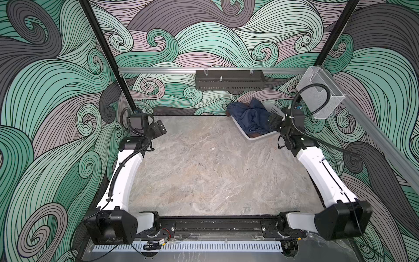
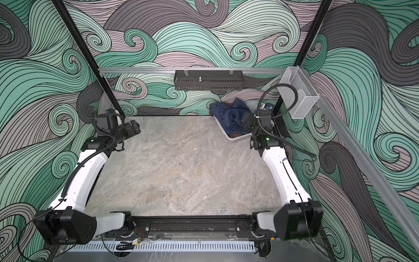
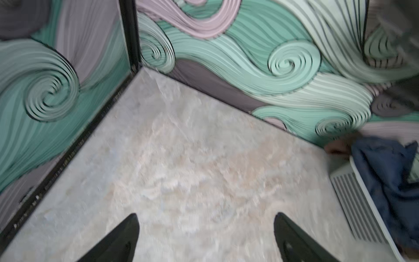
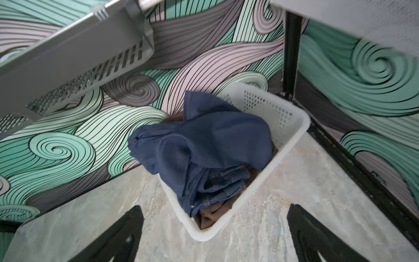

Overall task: Fold and stack the trousers
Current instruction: Pick up the trousers from the basket.

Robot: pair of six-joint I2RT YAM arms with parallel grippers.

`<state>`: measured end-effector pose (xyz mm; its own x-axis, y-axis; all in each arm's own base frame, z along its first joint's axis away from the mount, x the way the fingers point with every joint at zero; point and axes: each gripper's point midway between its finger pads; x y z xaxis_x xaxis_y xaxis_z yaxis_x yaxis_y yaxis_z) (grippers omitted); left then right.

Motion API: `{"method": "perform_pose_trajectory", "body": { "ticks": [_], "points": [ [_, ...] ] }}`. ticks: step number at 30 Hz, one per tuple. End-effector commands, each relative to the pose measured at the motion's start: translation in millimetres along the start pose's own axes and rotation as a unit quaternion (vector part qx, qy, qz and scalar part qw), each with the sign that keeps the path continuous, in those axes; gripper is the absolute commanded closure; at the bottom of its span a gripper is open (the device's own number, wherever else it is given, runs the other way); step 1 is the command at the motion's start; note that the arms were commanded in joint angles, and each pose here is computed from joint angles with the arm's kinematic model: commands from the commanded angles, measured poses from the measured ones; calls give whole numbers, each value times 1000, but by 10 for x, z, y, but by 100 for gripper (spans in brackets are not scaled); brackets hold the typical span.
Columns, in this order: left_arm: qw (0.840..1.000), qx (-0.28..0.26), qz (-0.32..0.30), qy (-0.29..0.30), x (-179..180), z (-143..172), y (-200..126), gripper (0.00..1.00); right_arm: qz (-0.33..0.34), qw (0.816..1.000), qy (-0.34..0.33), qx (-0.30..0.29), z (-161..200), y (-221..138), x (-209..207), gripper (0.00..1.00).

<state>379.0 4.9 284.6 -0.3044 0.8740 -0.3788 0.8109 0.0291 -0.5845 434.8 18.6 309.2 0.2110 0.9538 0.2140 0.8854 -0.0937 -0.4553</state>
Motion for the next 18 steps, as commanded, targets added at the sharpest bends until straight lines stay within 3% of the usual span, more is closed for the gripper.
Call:
{"method": "perform_pose_trajectory", "body": {
  "ticks": [1,8,18],
  "points": [
    [994,97,42,-3,-176,517,-129,4,-7,990,0,141,512,214,116,1],
    [981,160,106,-1,-539,925,-79,1,-30,982,-18,187,559,752,361,1],
    [976,180,125,6,-698,1065,39,1,-49,975,-25,214,696,1306,527,1]
  ]
}}
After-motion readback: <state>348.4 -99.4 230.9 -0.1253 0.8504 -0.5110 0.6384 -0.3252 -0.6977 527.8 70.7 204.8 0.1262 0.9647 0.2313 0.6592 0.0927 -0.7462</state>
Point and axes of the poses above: each gripper's point midway between its finger pads, its own y axis out along the fingers, its own x axis along the line the jaws close on, z = x × y, and after that the axes turned 6 degrees about -y, right-handed
